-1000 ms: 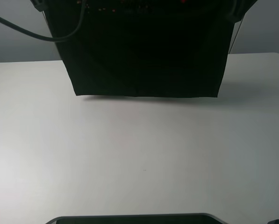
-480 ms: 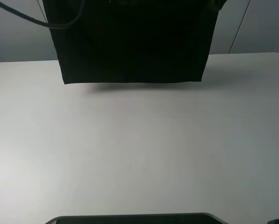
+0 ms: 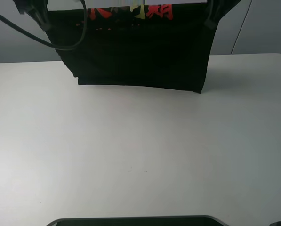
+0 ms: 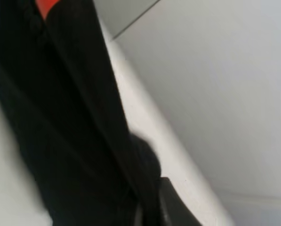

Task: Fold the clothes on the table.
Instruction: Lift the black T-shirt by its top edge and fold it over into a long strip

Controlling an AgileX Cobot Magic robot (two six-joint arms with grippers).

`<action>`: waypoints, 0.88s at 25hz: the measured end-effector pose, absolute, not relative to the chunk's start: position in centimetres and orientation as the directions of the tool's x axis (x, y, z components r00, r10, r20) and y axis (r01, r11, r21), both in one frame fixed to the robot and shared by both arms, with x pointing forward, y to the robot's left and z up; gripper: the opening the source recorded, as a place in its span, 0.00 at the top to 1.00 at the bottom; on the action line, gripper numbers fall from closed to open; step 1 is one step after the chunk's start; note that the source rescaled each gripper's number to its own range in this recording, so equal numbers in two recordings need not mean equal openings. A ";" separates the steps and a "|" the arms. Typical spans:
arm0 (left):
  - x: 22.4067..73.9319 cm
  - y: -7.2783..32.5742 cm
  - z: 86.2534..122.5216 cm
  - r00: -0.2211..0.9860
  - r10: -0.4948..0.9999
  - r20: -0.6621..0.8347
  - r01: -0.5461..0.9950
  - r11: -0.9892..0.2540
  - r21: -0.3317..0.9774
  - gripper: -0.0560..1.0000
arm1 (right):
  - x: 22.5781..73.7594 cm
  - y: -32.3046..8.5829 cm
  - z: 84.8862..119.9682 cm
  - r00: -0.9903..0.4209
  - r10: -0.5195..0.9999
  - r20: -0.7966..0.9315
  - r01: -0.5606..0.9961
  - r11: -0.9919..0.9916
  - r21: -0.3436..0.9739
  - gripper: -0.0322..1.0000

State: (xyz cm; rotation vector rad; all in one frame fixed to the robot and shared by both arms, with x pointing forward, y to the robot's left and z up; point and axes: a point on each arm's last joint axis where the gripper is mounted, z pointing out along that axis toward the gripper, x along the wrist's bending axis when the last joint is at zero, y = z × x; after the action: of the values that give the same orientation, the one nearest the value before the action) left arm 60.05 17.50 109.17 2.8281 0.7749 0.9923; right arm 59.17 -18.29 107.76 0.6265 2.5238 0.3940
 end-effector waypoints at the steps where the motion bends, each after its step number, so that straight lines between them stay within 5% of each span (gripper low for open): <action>1: 59.5 17.5 108.8 0.707 0.476 0.524 0.457 -0.872 0.174 0.95 | 58.7 -18.2 107.4 -0.786 0.509 -0.349 0.381 0.845 0.376 0.95; 4: 57.9 17.4 107.9 0.783 0.506 0.362 0.509 -0.855 0.096 0.95 | 57.4 -18.1 106.5 -0.828 0.517 -0.218 0.438 0.838 0.326 0.95; 9: 56.7 16.2 107.3 0.819 0.543 0.184 0.521 -0.839 0.158 0.95 | 55.5 -17.7 106.0 -0.854 0.520 -0.009 0.500 0.825 0.263 0.95; 15: 56.4 15.7 107.0 0.826 0.551 0.119 0.527 -0.829 0.184 0.95 | 54.9 -17.4 105.7 -0.851 0.521 0.066 0.519 0.816 0.256 0.95; 22: 54.6 16.4 102.9 0.851 0.523 0.037 0.521 -0.852 0.054 0.95 | 52.9 -18.0 101.8 -0.839 0.517 0.171 0.540 0.830 0.141 0.95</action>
State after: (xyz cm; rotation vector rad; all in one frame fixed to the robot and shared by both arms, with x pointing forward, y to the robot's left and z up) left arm 54.62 16.44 102.93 2.9821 0.8419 0.0779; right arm 52.88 -18.03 101.82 0.9058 3.1249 0.3013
